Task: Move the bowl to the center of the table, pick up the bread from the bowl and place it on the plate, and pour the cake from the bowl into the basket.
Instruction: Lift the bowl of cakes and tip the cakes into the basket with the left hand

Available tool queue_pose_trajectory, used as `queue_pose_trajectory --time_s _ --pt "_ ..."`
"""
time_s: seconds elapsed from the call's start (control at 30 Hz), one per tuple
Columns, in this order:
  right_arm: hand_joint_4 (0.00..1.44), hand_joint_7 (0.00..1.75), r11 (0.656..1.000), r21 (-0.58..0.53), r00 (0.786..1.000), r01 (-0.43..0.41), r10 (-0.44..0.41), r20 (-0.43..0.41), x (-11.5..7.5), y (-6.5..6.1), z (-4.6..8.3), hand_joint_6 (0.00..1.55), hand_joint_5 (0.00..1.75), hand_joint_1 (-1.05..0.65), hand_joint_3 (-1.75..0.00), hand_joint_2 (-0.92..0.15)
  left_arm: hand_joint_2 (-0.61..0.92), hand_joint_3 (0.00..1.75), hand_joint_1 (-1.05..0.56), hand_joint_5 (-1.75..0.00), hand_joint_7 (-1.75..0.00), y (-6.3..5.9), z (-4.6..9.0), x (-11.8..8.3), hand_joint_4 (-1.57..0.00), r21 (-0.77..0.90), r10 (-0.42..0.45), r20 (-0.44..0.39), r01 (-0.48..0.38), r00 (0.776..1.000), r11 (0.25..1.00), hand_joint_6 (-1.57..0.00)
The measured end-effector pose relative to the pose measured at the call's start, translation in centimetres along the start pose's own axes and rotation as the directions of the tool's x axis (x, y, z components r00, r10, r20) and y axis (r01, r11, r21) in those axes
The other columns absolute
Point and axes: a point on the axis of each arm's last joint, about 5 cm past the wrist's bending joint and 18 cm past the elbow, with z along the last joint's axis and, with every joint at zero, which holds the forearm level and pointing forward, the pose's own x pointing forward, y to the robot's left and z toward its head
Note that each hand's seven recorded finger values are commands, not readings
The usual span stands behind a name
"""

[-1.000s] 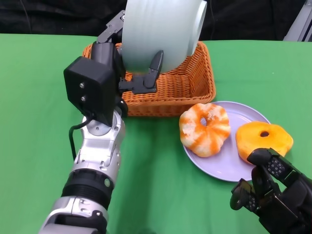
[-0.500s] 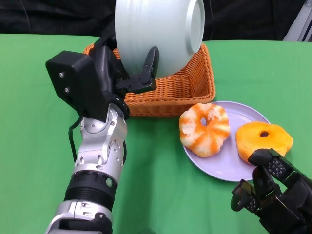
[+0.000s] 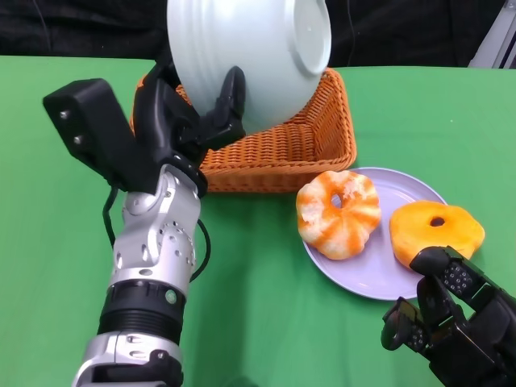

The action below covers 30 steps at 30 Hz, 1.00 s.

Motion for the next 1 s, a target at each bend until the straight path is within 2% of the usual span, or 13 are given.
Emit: queue_pose_trajectory --time_s 0.3,1.0 --pt "0.77 1.75 1.000 -0.002 1.000 0.002 -0.002 0.000 0.0 0.0 0.0 0.55 1.75 -0.20 -0.96 -0.72 0.66 1.38 -0.11 -1.75 -1.75 0.3 0.8 0.0 -0.90 -0.165 0.026 -0.067 -0.037 0.997 0.986 -0.76" --pt "0.76 1.75 1.000 -0.001 1.000 -0.003 0.003 0.000 0.0 0.0 0.0 0.54 1.75 -0.20 -0.93 -0.74 0.56 1.47 -0.12 -1.75 -1.75 0.1 2.0 0.0 -0.92 -0.361 0.059 -0.149 -0.109 0.987 0.926 -0.76"
